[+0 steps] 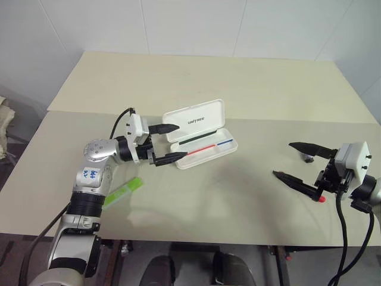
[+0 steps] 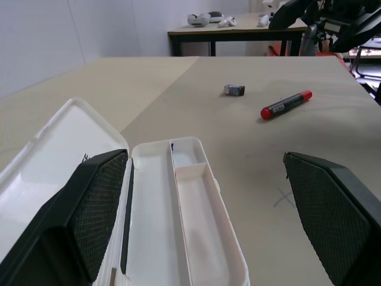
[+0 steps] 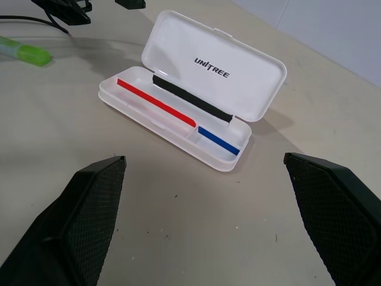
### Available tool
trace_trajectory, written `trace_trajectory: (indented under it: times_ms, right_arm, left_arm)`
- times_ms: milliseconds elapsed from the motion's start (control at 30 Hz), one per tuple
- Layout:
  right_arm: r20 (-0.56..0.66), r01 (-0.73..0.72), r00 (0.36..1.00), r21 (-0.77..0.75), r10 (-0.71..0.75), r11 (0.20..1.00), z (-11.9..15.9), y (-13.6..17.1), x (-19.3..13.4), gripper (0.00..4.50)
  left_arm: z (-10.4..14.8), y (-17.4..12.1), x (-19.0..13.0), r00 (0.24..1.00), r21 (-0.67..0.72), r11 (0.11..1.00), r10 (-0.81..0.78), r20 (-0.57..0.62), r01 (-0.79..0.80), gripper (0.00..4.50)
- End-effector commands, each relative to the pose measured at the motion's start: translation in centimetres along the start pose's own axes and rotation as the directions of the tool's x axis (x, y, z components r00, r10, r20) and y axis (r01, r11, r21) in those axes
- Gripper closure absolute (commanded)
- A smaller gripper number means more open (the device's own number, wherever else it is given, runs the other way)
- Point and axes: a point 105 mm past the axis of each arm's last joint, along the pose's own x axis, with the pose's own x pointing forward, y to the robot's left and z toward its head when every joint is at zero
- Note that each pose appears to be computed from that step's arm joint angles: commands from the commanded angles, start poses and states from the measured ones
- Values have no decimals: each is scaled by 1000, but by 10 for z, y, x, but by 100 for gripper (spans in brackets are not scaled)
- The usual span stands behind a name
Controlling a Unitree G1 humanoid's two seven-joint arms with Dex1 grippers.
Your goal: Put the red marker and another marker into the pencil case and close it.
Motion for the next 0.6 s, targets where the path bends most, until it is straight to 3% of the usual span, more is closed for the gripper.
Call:
trace_trajectory:
  times_ms: [33, 333, 433, 600]
  right_arm:
    - [34, 31, 999, -28, -30, 999, 12, -6, -4, 0]
    - [39, -2, 999, -4, 2, 1000, 12, -1, 3, 0]
    - [49, -21, 999, 1, 21, 1000, 12, 2, 8, 0]
    - [70, -44, 997, 1, 44, 999, 14, 8, 21, 0]
  left_arm:
    - [9, 1, -3, 1000, 52, 999, -9, 4, 9, 2]
    - [3, -1, -2, 999, 55, 998, 11, -33, -9, 2]
    - [2, 0, -4, 999, 45, 999, 21, -47, -19, 65]
    - [-2, 0, -12, 996, 47, 998, 34, -81, -31, 234]
